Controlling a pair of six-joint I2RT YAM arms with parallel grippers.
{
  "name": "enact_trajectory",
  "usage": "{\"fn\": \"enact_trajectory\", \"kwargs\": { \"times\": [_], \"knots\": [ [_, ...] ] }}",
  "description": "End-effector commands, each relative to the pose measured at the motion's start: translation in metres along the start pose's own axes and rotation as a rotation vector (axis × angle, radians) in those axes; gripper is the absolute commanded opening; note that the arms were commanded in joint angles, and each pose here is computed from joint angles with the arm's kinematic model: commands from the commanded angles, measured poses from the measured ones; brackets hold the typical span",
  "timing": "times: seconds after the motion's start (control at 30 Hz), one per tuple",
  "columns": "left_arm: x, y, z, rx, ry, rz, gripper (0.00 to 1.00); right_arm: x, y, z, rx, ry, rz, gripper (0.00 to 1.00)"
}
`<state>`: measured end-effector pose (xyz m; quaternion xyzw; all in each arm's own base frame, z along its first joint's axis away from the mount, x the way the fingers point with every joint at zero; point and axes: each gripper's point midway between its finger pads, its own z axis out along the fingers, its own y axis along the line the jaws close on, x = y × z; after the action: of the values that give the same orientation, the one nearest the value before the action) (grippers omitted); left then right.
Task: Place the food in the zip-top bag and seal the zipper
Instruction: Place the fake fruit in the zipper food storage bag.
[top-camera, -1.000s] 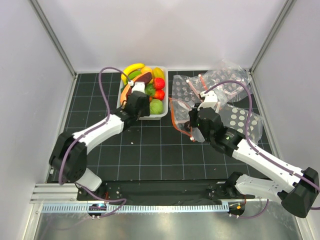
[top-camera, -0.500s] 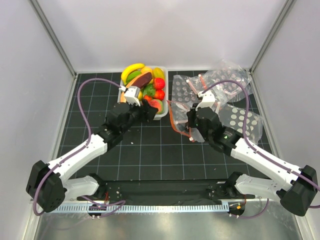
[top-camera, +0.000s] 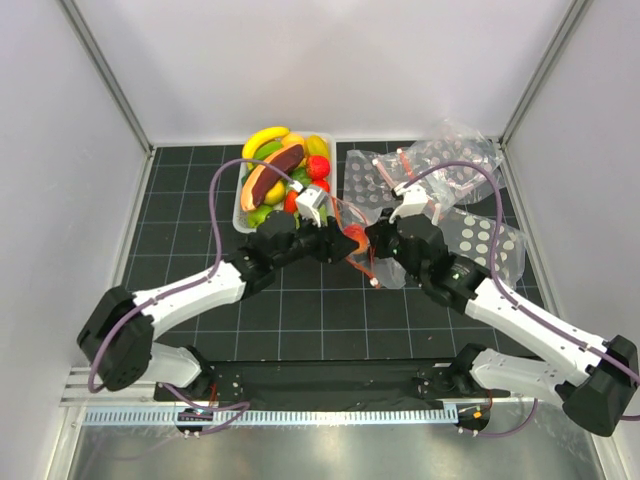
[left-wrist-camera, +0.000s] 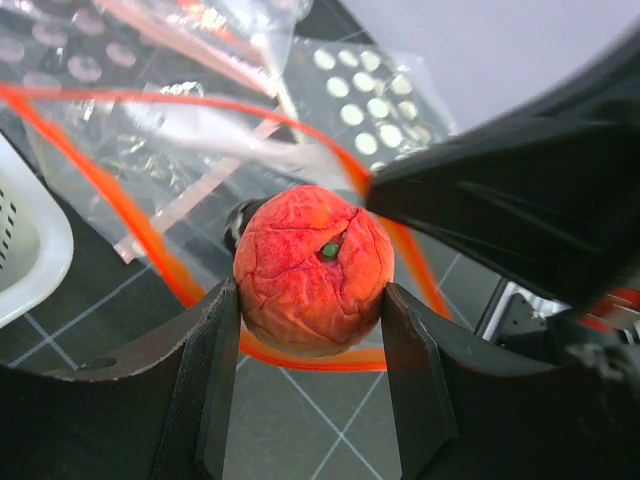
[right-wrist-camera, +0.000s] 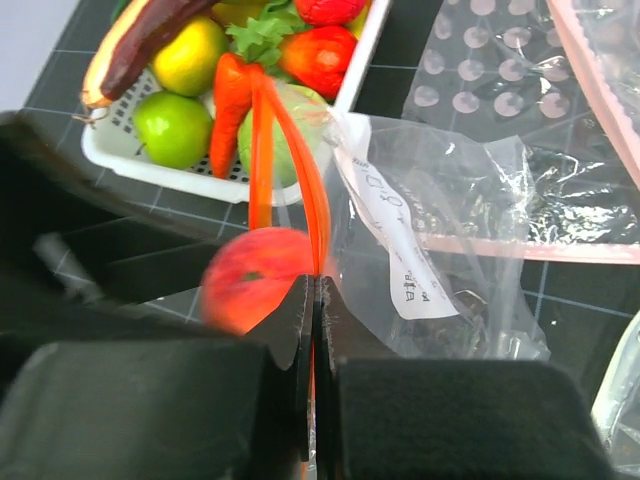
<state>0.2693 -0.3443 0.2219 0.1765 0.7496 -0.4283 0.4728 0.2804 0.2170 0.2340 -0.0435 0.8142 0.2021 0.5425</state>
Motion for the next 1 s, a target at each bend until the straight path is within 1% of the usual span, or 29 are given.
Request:
{"fn": "enact_trajectory", "kwargs": {
  "times": [0.0,0.03,0.07,0.1,0.13,0.17,0.23,0.33,0.37,0.43,0.47,0.57,0.6,0.67,0.7,0.77,0.8,0.87,0.93,0.97],
  "knots": [
    [-0.012,-0.002,0.019,-0.005,-0.006,0.008,0.41,-0.026,0.019,-0.013,-0.094,-0.083,0.054,0.01],
    [-0.011,0.007,0.023,-0.053,-0.001,0.006,0.43,-0.026,0.017,-0.014,-0.087,-0.089,0.059,0.01],
    [-0.003,0.014,0.024,-0.084,0.036,0.001,0.52,-0.031,0.016,-0.019,-0.089,-0.109,0.066,0.01],
    [-0.006,0.011,0.028,-0.078,0.036,0.007,0.62,-0.033,0.015,-0.021,-0.086,-0.118,0.07,0.01],
    [-0.002,0.012,0.031,-0.08,0.054,0.011,0.7,-0.033,0.01,-0.022,-0.067,-0.128,0.071,0.01],
    [-0.002,0.01,0.03,-0.079,0.06,0.027,0.89,-0.037,0.007,-0.025,-0.058,-0.146,0.077,0.01],
    [-0.008,-0.004,0.024,-0.055,0.046,0.055,1.0,-0.04,-0.005,-0.027,0.002,-0.171,0.086,0.01],
    [-0.015,-0.007,0.011,-0.068,0.022,0.077,1.0,-0.04,-0.022,-0.028,0.1,-0.187,0.111,0.01],
    [-0.028,-0.01,0.002,-0.075,-0.014,0.088,1.0,-0.041,-0.03,-0.028,0.139,-0.198,0.113,0.01],
    [-0.032,-0.006,-0.009,-0.106,-0.03,0.102,1.0,-0.041,-0.032,-0.028,0.155,-0.199,0.111,0.01],
    [-0.042,0.003,-0.019,-0.168,-0.074,0.112,1.0,-0.041,-0.034,-0.028,0.163,-0.201,0.111,0.01],
    [-0.054,0.02,-0.037,-0.282,-0.131,0.12,1.0,-0.04,-0.036,-0.027,0.178,-0.199,0.109,0.01],
    [-0.059,0.036,-0.043,-0.374,-0.161,0.124,1.0,-0.04,-0.037,-0.027,0.181,-0.201,0.109,0.01],
    [-0.059,0.052,-0.05,-0.469,-0.166,0.128,1.0,-0.041,-0.037,-0.027,0.18,-0.202,0.108,0.01],
    [-0.059,0.066,-0.053,-0.548,-0.174,0.141,0.99,-0.04,-0.036,-0.027,0.179,-0.198,0.105,0.01],
    [-0.06,0.077,-0.053,-0.608,-0.162,0.163,1.0,-0.04,-0.036,-0.027,0.178,-0.199,0.106,0.01],
    [-0.053,0.085,-0.048,-0.642,-0.136,0.178,1.0,-0.04,-0.036,-0.027,0.178,-0.2,0.105,0.01],
    [-0.062,0.096,-0.048,-0.712,-0.152,0.201,1.0,-0.039,-0.037,-0.026,0.182,-0.198,0.097,0.01],
    [-0.056,0.115,-0.045,-0.795,-0.141,0.205,1.0,-0.038,-0.039,-0.025,0.194,-0.203,0.093,0.01],
    [-0.063,0.117,-0.041,-0.799,-0.163,0.17,1.0,-0.039,-0.04,-0.023,0.2,-0.208,0.091,0.01]
  ]
}}
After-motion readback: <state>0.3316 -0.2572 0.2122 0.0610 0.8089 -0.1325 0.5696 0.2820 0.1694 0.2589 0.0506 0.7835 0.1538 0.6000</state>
